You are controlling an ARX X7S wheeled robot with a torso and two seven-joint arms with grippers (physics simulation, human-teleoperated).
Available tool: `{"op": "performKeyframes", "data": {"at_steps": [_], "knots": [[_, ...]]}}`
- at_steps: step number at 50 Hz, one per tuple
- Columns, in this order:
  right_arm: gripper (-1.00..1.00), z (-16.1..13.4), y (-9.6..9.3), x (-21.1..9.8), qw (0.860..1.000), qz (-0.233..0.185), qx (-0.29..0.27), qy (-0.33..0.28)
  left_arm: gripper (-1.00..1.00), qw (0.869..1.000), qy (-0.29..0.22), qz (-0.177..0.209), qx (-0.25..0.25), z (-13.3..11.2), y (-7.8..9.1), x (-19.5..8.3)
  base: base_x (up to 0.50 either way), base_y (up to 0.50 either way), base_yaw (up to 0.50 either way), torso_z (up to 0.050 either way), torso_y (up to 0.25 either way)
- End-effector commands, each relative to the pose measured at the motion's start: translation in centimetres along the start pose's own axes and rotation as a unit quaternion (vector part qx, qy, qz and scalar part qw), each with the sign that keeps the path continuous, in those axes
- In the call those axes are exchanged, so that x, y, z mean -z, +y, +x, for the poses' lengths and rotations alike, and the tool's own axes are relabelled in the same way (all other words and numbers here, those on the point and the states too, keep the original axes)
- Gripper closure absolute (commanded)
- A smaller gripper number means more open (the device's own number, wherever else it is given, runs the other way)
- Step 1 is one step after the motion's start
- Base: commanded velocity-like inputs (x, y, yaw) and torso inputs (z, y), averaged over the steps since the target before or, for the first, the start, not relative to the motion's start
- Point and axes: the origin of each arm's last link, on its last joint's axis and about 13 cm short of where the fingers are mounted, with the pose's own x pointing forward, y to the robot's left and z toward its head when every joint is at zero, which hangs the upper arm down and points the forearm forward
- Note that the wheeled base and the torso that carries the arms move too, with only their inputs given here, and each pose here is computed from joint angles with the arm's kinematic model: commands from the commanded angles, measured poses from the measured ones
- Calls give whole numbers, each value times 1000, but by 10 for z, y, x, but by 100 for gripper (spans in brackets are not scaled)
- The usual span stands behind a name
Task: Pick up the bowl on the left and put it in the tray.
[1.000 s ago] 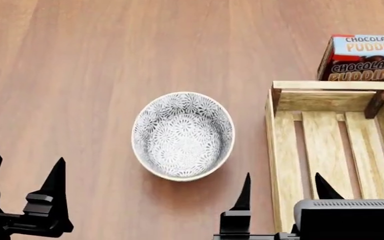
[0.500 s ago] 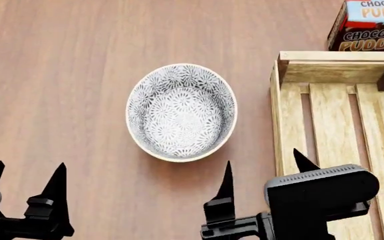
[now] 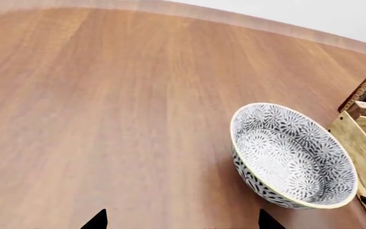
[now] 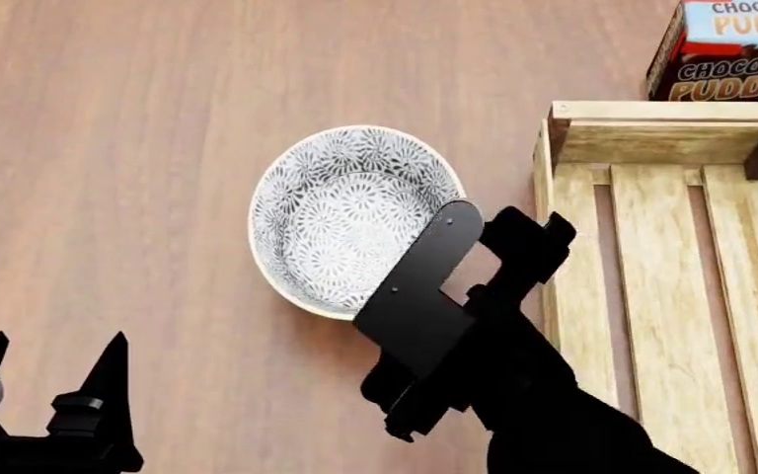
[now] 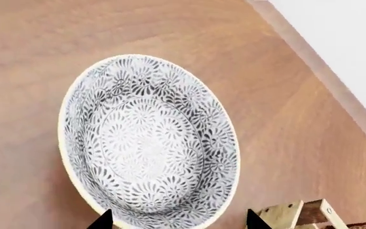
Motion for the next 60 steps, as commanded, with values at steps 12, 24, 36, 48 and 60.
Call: {"op": "performKeyframes", "data": {"at_steps": [12, 24, 36, 48, 60], "knots": [[-100, 44, -6, 13, 986, -129, -88, 56, -100, 1000, 4, -5, -4, 1, 3, 3, 0, 0, 0, 0, 0], [-100, 68, -11, 18, 980, -172, -80, 62, -100, 1000, 7, -9, -6, 2, 5, 6, 0, 0, 0, 0, 0], [100, 83, -1, 27, 978, -188, -69, 63, -100, 1000, 7, -11, -10, 1, 6, 5, 0, 0, 0, 0, 0], [100, 72, -14, 16, 979, -193, -50, 47, -100, 1000, 5, -10, -9, 1, 6, 3, 0, 0, 0, 0, 0], [100, 41, -46, -21, 980, -198, -24, 17, -100, 1000, 4, -10, -7, -1, 4, 3, 0, 0, 0, 0, 0]]}}
